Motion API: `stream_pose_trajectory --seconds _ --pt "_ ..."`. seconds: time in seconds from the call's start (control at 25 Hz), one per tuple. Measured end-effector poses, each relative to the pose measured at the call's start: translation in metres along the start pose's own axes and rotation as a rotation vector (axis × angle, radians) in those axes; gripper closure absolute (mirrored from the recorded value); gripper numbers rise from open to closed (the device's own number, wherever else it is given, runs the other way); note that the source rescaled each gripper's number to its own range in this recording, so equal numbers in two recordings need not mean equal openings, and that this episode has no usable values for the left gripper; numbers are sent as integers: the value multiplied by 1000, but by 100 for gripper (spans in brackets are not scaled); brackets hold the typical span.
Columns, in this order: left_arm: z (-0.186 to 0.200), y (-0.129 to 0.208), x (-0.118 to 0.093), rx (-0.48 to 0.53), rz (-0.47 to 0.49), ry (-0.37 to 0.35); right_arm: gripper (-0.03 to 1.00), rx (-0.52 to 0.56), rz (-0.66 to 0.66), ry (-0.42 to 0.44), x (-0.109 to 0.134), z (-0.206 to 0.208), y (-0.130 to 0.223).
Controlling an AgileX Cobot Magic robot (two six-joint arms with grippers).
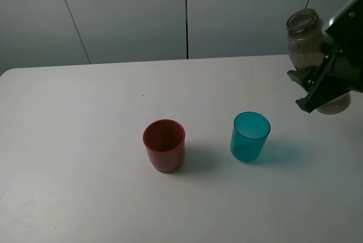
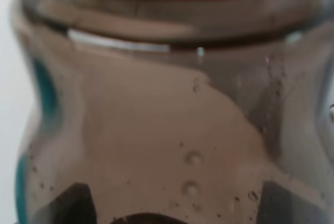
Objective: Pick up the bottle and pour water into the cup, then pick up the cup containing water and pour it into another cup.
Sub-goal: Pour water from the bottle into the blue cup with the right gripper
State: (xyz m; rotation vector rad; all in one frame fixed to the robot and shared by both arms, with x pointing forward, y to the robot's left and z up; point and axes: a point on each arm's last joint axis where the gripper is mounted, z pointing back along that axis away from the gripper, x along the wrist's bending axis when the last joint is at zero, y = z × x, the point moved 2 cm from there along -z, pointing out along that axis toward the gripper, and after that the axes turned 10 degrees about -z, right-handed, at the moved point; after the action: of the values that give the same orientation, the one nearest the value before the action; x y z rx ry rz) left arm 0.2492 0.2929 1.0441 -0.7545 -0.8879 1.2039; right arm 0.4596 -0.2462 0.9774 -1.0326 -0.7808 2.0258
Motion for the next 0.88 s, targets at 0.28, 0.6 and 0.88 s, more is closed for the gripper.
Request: stream_pose_trajectory --seconds 0.28,0.6,0.88 --pt "0 0 0 0 0 0 97 82 210 -73 7 1 10" --pt "0 0 0 0 0 0 97 63 445 -62 5 1 8" --pt "0 0 0 0 0 0 97 92 514 -70 6 -7 13"
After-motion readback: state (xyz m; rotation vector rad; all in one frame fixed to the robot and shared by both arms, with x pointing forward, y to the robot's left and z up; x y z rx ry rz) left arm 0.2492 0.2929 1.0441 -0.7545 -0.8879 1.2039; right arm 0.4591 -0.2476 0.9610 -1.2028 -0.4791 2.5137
